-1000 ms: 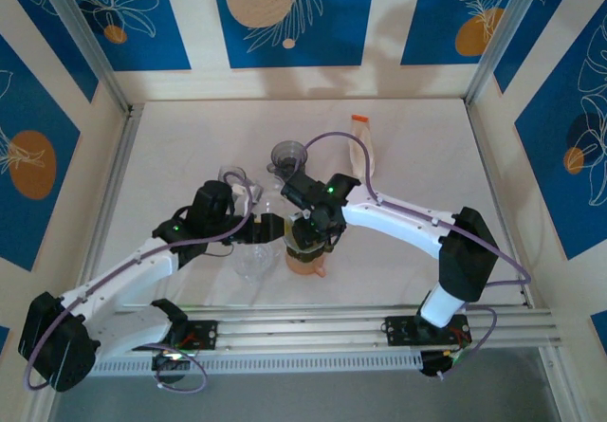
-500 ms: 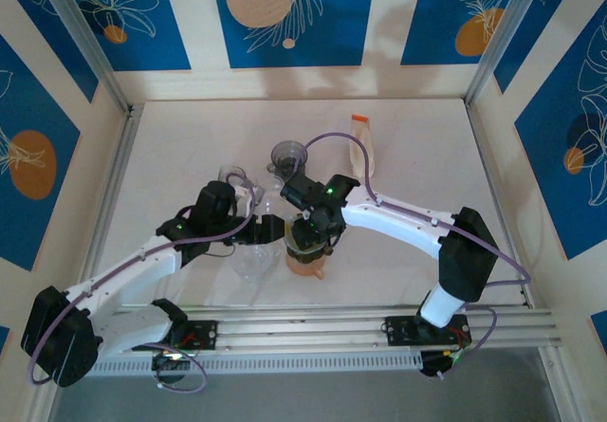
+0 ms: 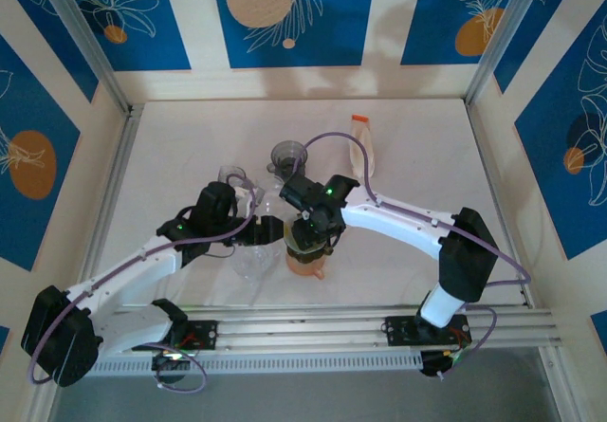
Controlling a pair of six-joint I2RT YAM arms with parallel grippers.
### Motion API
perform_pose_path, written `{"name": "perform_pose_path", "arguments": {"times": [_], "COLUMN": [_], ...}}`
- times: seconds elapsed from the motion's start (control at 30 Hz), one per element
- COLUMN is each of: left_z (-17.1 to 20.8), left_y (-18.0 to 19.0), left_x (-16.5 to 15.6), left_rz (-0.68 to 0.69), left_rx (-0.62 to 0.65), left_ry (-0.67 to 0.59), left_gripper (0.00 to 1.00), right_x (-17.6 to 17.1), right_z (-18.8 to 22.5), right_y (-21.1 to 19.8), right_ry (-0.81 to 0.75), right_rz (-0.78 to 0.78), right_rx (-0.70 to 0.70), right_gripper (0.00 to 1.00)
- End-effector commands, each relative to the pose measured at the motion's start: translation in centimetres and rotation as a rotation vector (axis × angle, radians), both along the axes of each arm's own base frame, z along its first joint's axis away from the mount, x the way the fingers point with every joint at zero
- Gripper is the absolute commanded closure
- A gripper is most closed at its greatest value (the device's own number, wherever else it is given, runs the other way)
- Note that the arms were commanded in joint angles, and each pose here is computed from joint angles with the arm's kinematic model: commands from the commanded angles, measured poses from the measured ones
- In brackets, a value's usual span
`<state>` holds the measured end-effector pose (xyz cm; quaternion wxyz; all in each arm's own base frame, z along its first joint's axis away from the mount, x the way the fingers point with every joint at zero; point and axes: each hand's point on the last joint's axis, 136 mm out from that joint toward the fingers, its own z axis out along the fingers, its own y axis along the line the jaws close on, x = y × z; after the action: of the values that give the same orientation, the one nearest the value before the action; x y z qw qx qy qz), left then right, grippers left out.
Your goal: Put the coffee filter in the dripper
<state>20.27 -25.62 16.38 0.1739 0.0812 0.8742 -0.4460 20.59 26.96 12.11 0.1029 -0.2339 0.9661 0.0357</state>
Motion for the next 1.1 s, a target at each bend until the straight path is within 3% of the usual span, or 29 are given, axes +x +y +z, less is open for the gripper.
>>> {"name": "perform_pose_path", "arguments": {"times": [0.0,0.53,1.07], "left_z": [-0.5,-0.7,3.6], "left_y": [-0.1,0.0,-0.1], "left_x": [-0.3,-0.4,-0.4], "left_rz": [-0.015,-0.008,-0.008], "left_rx": [0.007,0.014,-0.051], "left_ry": [0.005,0.012,-0.07], "left_gripper": [0.38,0.39,0.26], "right_x": [-0.3,-0.4,-0.9], "right_z": [2.1,7.7,13.1], "right_y": [-0.1,-2.1,-4.1], "right_ry": [-0.031,-0.17,-0.411], "right_rz": [-0.008,-0.05,-0.057], "right_rx": [0.016,0.063,0.264], "right_gripper": [0.4,0.4,0.41]}}
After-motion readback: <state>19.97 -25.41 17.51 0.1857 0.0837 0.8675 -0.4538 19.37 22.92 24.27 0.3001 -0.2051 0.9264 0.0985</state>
